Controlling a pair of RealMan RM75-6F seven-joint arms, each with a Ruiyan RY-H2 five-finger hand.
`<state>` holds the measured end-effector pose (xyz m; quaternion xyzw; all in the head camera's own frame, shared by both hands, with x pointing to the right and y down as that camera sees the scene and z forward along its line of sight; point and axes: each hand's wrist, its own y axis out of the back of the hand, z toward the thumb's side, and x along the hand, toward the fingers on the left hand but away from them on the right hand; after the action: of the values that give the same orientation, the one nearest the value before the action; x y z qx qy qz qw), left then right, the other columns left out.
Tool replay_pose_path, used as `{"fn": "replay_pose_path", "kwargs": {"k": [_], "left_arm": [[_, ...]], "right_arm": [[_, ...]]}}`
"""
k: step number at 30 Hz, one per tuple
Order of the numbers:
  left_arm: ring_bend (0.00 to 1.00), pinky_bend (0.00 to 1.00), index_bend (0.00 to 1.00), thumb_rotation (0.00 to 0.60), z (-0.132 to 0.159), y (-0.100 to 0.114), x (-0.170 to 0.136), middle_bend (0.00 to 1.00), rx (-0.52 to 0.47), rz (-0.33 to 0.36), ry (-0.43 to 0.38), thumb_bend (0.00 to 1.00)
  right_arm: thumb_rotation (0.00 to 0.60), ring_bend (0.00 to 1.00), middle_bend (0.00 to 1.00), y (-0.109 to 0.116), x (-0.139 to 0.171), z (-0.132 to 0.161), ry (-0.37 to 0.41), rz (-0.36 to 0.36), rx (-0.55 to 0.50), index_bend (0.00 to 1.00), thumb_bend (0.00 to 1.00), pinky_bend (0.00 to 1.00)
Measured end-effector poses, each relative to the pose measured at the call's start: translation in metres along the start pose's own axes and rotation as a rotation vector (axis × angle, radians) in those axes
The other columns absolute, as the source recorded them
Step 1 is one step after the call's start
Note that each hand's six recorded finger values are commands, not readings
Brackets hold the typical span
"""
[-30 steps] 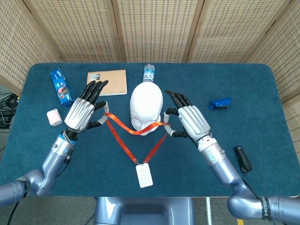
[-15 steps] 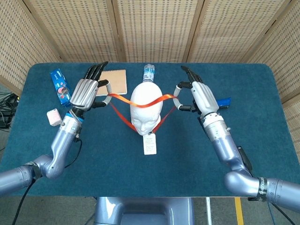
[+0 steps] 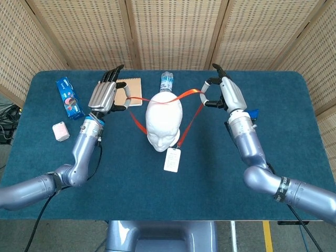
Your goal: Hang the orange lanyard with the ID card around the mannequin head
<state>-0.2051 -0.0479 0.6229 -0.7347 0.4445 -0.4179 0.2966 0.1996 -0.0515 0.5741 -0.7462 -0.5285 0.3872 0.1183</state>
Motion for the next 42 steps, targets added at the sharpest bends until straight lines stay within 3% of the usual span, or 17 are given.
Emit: {"fn": "replay_pose_path", "kwargs": {"k": [3,4,8,10,12,14,21,24,26,28,31,33,36,42], "left_arm": [[0.00,0.00,0.04,0.600,0.000,-0.006,0.007,0.00,0.007,-0.010,0.008,0.45],[0.00,0.00,0.00,0.600,-0.001,-0.008,0.010,0.00,0.009,-0.013,0.012,0.44],[0.00,0.00,0.00,0.600,-0.004,-0.013,0.018,0.00,-0.007,-0.004,0.028,0.38],[0.00,0.00,0.00,0.600,-0.006,-0.014,0.022,0.00,-0.026,0.009,0.027,0.19],[0.00,0.00,0.00,0.600,-0.006,-0.014,0.024,0.00,-0.036,0.022,0.018,0.05],[0.00,0.00,0.00,0.600,-0.005,-0.013,0.025,0.00,-0.046,0.036,0.004,0.00],[0.00,0.00,0.00,0.600,-0.004,-0.007,0.021,0.00,-0.052,0.045,-0.028,0.00],[0.00,0.00,0.00,0.600,-0.004,0.000,0.015,0.00,-0.035,0.055,-0.047,0.00],[0.00,0.00,0.00,0.600,-0.006,0.007,0.007,0.00,-0.016,0.066,-0.063,0.00],[0.00,0.00,0.00,0.600,-0.013,0.016,-0.005,0.00,0.020,0.079,-0.077,0.00],[0.00,0.00,0.00,0.600,-0.030,0.027,-0.026,0.00,0.078,0.085,-0.082,0.00],[0.00,0.00,0.00,0.600,-0.042,0.033,-0.041,0.00,0.110,0.087,-0.073,0.00],[0.00,0.00,0.00,0.600,-0.061,0.041,-0.067,0.00,0.154,0.094,-0.053,0.00],[0.00,0.00,0.00,0.600,-0.087,0.047,-0.110,0.00,0.230,0.101,-0.006,0.00]], "right_arm": [[0.600,0.00,0.08,-0.004,-0.011,-0.006,-0.024,-0.002,0.001,0.64,0.68,0.00],[0.600,0.00,0.07,-0.006,-0.015,-0.009,-0.032,-0.002,0.004,0.56,0.60,0.00],[0.600,0.00,0.02,-0.012,-0.027,-0.019,-0.059,-0.005,0.017,0.25,0.35,0.00],[0.600,0.00,0.00,-0.014,-0.032,-0.024,-0.067,-0.010,0.027,0.16,0.25,0.00],[0.600,0.00,0.00,-0.014,-0.035,-0.025,-0.063,-0.013,0.042,0.13,0.19,0.00],[0.600,0.00,0.00,-0.014,-0.035,-0.025,-0.051,-0.017,0.064,0.13,0.16,0.00],[0.600,0.00,0.00,-0.004,-0.030,-0.025,-0.032,-0.050,0.113,0.13,0.15,0.00],[0.600,0.00,0.05,0.002,-0.024,-0.025,-0.021,-0.063,0.144,0.13,0.15,0.00],[0.600,0.03,0.16,0.008,-0.017,-0.026,-0.013,-0.069,0.172,0.13,0.16,0.01],[0.600,0.15,0.32,0.016,-0.007,-0.030,-0.005,-0.079,0.216,0.12,0.22,0.11],[0.600,0.42,0.54,0.027,0.013,-0.038,0.004,-0.094,0.287,0.09,0.46,0.45],[0.600,0.50,0.61,0.033,0.027,-0.046,0.002,-0.098,0.334,0.09,0.56,0.58],[0.600,0.57,0.67,0.041,0.051,-0.061,-0.011,-0.085,0.404,0.09,0.70,0.68],[0.600,0.60,0.71,0.037,0.080,-0.082,-0.031,-0.018,0.471,0.12,0.83,0.73]]}}
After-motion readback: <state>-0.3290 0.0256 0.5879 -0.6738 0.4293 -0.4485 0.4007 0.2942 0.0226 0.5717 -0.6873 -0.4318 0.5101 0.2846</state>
